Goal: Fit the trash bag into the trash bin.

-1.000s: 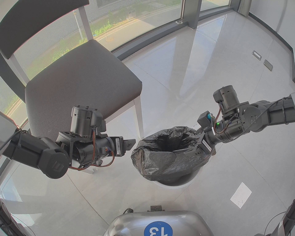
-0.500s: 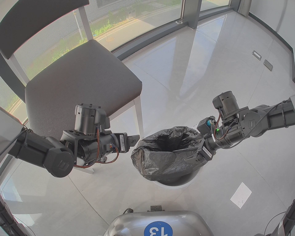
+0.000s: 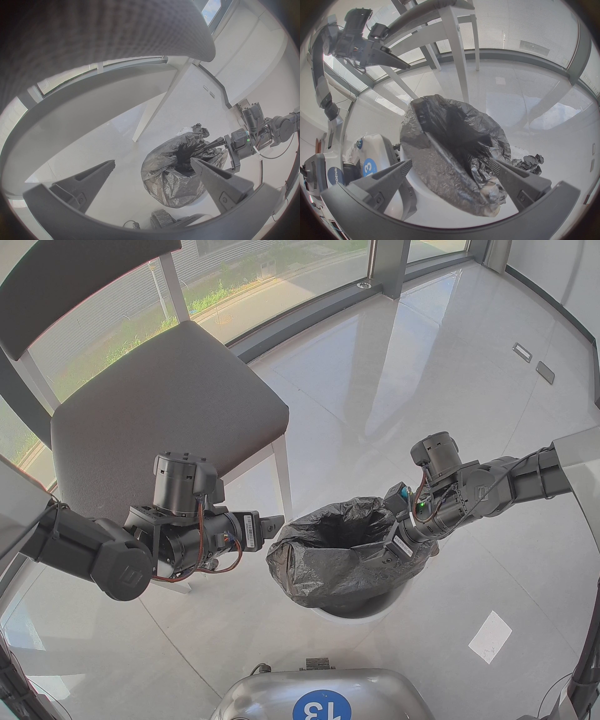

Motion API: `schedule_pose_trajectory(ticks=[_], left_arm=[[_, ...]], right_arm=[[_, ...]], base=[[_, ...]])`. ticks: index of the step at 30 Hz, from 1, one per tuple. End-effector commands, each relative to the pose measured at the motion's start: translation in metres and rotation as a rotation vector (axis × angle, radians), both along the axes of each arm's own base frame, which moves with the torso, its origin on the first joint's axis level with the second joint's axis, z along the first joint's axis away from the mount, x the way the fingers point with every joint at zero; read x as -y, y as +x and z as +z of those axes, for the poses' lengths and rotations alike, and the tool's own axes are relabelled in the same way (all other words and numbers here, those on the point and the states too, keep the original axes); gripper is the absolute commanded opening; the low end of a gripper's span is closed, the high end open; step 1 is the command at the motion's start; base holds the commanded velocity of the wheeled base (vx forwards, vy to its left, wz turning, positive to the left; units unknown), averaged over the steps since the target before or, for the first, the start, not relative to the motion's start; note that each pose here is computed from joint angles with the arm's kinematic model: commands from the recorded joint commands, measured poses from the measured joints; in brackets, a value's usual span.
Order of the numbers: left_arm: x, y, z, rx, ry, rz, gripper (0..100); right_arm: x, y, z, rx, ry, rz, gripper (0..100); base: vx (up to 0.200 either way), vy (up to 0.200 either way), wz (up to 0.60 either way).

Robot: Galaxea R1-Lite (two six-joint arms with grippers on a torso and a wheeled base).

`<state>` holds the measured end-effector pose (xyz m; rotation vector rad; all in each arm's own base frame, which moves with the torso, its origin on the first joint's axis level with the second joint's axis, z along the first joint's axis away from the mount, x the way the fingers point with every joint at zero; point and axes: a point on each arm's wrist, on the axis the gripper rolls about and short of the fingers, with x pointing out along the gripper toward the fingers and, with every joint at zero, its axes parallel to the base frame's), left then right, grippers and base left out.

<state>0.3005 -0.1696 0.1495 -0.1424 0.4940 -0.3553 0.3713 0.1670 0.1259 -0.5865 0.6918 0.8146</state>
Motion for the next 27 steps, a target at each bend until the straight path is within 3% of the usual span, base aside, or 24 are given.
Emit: schedule_pose_trajectory(ticks=[1,27], left_arm=[[-0.001,0.001,-0.002,-0.004,0.002,0.006,100],[-0.002,0.000,0.001,0.004,0.001,0.011,100]], right_arm=[[-0.002,0.004,-0.011,-0.023,-0.010,0.001,100],[0.000,-0.003,-0.013,-0.039,-0.019,0.003,100]], base=[[0.000,0.000,0.00],[0.000,0.000,0.00]])
